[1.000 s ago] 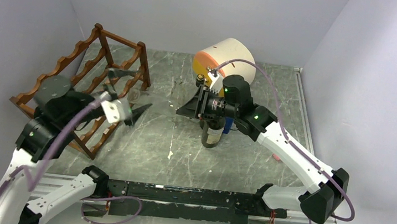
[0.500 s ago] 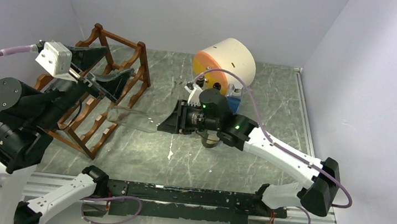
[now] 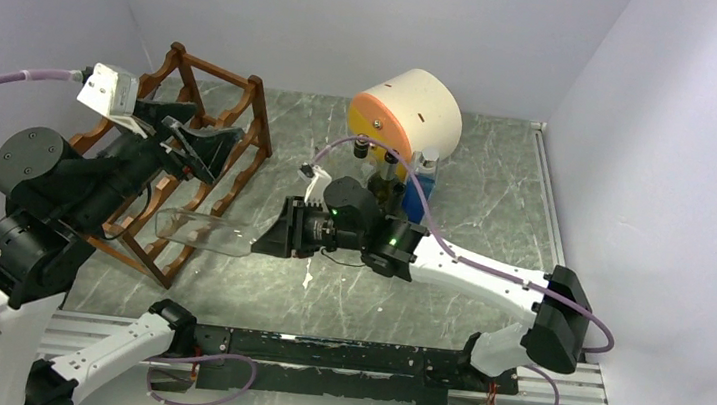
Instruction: Put the wine bottle on the wine rack
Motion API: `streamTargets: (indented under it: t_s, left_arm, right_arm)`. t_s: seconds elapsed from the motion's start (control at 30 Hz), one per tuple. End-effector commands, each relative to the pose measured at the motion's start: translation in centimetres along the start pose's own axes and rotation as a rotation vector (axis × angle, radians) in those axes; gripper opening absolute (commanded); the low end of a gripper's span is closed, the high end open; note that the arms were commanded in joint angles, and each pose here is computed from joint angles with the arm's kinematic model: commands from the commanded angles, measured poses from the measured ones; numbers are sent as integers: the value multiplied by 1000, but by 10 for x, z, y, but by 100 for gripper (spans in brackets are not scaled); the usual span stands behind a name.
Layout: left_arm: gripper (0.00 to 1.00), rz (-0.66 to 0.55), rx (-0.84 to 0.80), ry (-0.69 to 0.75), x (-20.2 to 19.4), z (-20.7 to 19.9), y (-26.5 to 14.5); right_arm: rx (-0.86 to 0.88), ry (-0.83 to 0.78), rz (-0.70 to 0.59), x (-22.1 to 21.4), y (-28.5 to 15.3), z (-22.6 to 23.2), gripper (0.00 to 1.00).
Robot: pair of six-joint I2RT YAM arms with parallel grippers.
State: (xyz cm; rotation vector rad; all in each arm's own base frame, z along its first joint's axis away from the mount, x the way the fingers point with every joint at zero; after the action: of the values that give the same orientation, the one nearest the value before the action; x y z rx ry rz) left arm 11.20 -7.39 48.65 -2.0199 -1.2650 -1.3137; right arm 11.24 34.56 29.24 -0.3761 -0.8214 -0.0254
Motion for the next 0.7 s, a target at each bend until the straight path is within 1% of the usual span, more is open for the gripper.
streamTargets:
  t_s: [0.0, 0.2, 0.33, 0.67]
  left_arm:
    - [99, 5, 22, -31, 3, -2, -5]
    - [99, 47, 14, -31, 5, -5, -4]
    - [99, 87, 19, -50, 9, -10, -5]
    - [99, 114, 36, -107, 5, -11, -20]
  right_arm:
    - [101, -26, -148, 25, 6, 20, 0]
    - [153, -7, -180, 20, 28, 21, 0]
    - [189, 6, -202, 15, 51, 17, 0]
    - [311, 56, -313, 8, 114, 13, 0]
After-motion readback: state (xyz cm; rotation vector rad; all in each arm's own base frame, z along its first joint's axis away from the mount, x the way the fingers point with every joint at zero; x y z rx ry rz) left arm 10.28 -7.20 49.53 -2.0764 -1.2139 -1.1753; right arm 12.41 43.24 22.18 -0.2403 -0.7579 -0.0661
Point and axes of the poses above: each gripper's point midway between its finger pads, its own y axis out along the fingers, its own z axis along the line the jaws close on, x = y × z, the point moved 10 cm from there along -y, back along the fingers, and after that the axes turned 15 degrees about -y, right-handed, at the moved point
